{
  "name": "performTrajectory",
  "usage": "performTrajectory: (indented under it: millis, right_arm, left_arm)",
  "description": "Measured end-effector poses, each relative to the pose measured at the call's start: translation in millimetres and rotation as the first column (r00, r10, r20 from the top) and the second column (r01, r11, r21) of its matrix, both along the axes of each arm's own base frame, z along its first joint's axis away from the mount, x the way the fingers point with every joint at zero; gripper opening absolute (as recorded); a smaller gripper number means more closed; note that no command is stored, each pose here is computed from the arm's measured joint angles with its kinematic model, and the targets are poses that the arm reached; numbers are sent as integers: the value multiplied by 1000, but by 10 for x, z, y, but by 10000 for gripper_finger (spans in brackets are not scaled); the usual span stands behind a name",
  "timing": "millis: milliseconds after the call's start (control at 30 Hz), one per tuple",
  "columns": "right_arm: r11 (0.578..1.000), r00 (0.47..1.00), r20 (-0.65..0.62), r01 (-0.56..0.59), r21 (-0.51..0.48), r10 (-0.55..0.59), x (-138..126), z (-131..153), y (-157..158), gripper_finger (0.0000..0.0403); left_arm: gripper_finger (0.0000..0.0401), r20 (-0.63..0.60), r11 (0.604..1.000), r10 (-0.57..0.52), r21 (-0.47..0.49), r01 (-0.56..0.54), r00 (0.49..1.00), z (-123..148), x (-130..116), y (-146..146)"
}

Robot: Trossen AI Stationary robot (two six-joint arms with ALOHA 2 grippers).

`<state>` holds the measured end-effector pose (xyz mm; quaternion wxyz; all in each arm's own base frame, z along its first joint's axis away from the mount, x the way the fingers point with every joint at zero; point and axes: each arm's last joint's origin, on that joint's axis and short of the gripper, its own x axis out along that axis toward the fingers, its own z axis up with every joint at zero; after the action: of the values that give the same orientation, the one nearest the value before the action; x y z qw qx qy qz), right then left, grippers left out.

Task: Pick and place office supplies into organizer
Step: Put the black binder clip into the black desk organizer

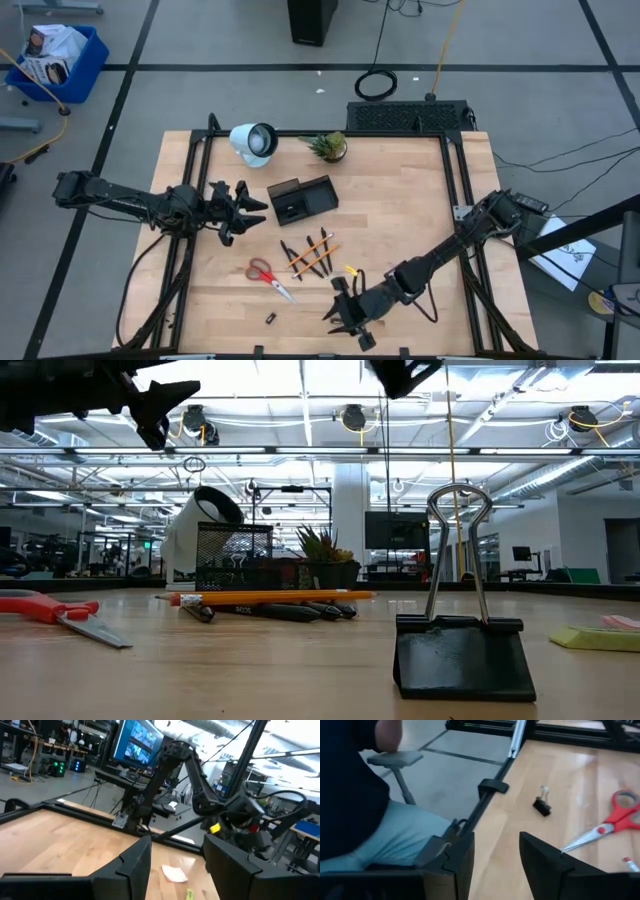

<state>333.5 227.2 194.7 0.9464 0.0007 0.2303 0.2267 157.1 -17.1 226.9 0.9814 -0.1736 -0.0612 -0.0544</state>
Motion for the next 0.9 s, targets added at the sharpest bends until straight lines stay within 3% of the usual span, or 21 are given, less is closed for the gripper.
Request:
performTrajectory:
  millis: [400,667,900]
  right_arm:
    - [968,974,12,228,-104,-228,-329,-67,318,148]
    - [928,929,-14,369,-60,-370,-430,-366,278,148]
    - [927,928,-19,371,-53,-372,-448,-534,295,148]
  left_arm:
    - [186,-14,1000,9,2,-9,1000,-14,2,3]
    - [186,-14,1000,23,2,-23,1000,-14,3,7]
    - [186,-22,1000,27,4,-27,999,-22,3,7]
